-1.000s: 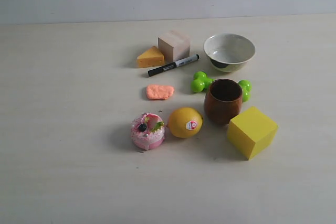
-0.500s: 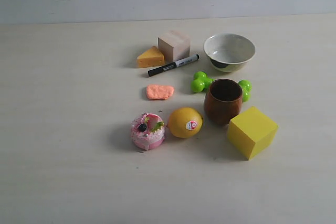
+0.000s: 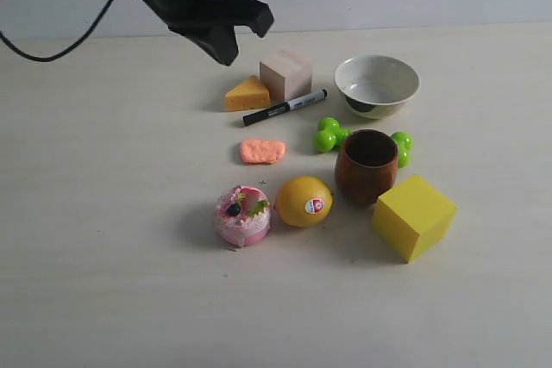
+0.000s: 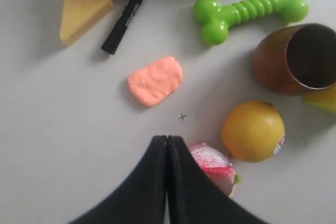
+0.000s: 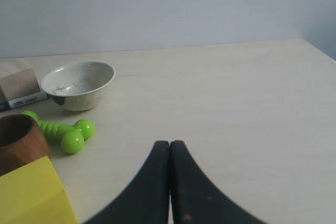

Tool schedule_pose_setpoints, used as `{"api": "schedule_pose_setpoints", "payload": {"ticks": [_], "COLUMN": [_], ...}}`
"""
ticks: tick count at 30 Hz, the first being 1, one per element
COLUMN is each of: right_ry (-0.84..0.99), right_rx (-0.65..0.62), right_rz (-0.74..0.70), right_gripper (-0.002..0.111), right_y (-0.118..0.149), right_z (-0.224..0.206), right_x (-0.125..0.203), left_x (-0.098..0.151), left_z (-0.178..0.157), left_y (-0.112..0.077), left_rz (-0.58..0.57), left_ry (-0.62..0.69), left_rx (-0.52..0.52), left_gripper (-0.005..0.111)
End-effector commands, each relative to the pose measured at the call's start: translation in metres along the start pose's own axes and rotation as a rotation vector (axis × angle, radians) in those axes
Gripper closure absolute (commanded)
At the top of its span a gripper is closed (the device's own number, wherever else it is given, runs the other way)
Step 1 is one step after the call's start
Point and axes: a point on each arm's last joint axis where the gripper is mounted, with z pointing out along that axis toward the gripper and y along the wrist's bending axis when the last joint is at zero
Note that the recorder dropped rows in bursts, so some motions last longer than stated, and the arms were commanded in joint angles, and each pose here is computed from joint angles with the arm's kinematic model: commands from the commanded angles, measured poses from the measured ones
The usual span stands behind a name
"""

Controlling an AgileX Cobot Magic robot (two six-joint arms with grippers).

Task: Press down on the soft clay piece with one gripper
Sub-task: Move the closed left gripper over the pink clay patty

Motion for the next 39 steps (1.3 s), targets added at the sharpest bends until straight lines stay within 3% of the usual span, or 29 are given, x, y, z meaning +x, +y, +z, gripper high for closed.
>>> {"api": "schedule_pose_setpoints", "payload": {"ticks": [1,9,14,21,31,39], "right_ry": [-0.006,-0.006,-0.006,-0.006,-0.006,-0.006], "right_rx": [-0.004,-0.004,-0.004,-0.004,-0.004,-0.004], "right_rz": [-0.006,-0.006,-0.006,-0.006,-0.006,-0.006], "right_gripper": [0.108,0.108,0.108,0.108,0.108,0.108], "right_y": [0.0,0.0,0.0,0.0,0.0,0.0], "right_z": [0.0,0.0,0.0,0.0,0.0,0.0], "right_x": [0.001,0.001,0.001,0.001,0.001,0.001], "left_x": [-0.014,-0.027,-0.023,-0.021,-0.022,-0.016], "left_z": [0.035,0.086,0.106,0.118,0.121,0.146], "left_y": [0.007,0.012,0.005,-0.01,-0.009,-0.006], "left_rz": [-0.052,-0.095,-0.079,-0.05,-0.048,-0.052], "left_ry": [0.108,0.15,0.19,0.215,0.197,0.262], "left_rx": [-0.039,-0.036,-0.032,-0.024,-0.028,-0.031], "left_gripper": [0.107,0.107,0.107,0.107,0.107,0.107]}}
